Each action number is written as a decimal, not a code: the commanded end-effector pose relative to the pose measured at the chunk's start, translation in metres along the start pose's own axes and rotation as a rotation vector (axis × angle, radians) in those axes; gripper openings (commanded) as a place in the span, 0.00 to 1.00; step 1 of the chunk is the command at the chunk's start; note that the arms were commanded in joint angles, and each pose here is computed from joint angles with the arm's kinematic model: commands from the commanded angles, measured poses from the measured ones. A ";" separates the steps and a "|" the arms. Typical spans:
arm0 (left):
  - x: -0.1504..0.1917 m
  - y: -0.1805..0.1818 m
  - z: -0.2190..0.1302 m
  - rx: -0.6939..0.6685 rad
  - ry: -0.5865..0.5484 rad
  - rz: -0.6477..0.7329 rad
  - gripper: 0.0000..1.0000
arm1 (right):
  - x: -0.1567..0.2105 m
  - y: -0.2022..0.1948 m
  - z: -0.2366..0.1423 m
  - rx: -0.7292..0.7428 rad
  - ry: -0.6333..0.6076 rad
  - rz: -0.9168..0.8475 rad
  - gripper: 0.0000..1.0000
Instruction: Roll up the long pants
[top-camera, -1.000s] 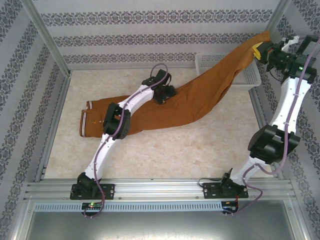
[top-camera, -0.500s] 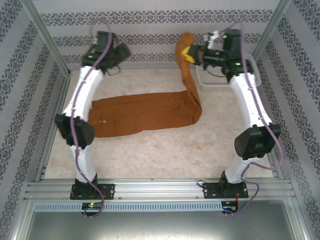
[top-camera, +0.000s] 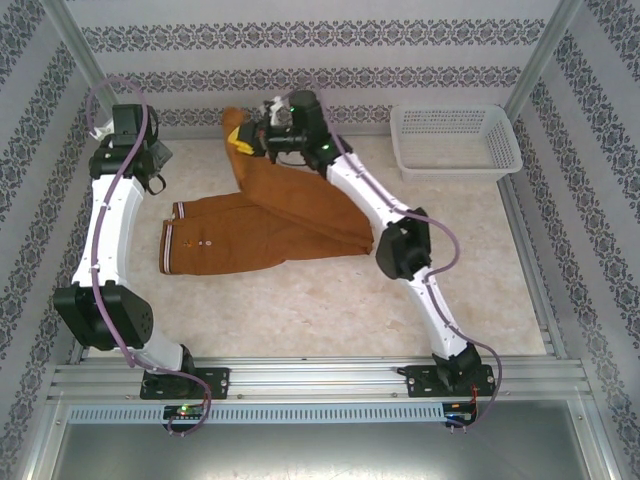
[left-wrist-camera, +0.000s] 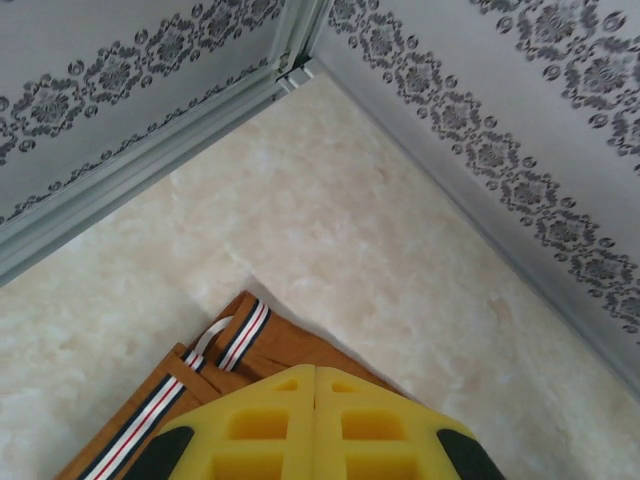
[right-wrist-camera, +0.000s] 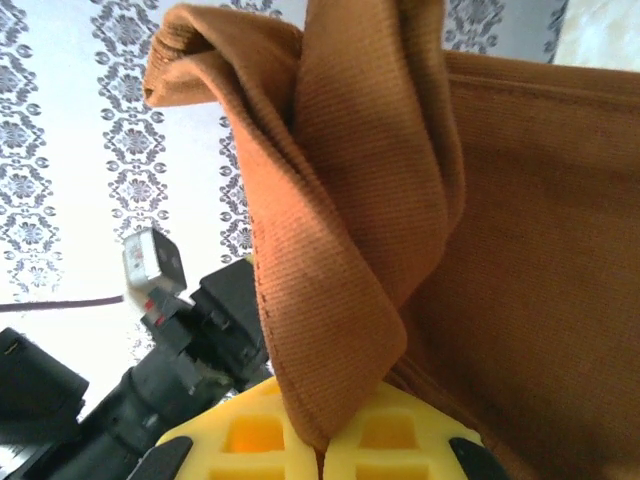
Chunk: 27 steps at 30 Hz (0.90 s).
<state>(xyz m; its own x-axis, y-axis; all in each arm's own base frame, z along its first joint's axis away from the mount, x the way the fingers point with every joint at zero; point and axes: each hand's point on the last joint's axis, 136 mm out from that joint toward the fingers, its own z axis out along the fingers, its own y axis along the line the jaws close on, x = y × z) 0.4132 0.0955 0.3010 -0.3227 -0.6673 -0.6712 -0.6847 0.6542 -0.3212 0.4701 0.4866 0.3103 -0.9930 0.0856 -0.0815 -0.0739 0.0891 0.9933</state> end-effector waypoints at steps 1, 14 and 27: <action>-0.001 0.009 -0.010 -0.003 -0.005 -0.017 0.00 | 0.011 0.042 0.021 -0.164 0.005 0.001 0.00; 0.016 0.010 0.006 0.002 0.052 -0.040 0.01 | 0.069 -0.003 0.093 -0.154 0.079 0.105 0.00; 0.023 -0.006 0.001 0.114 0.078 -0.071 0.91 | 0.055 -0.082 0.084 0.033 0.102 0.109 0.68</action>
<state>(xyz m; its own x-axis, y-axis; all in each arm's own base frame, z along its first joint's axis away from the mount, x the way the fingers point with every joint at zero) 0.4104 0.0792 0.2701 -0.3668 -0.7216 -0.5872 -0.6641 0.6451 -0.3778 0.4167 0.5897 0.2092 -0.9938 0.0063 0.1107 0.1109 0.0921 0.9896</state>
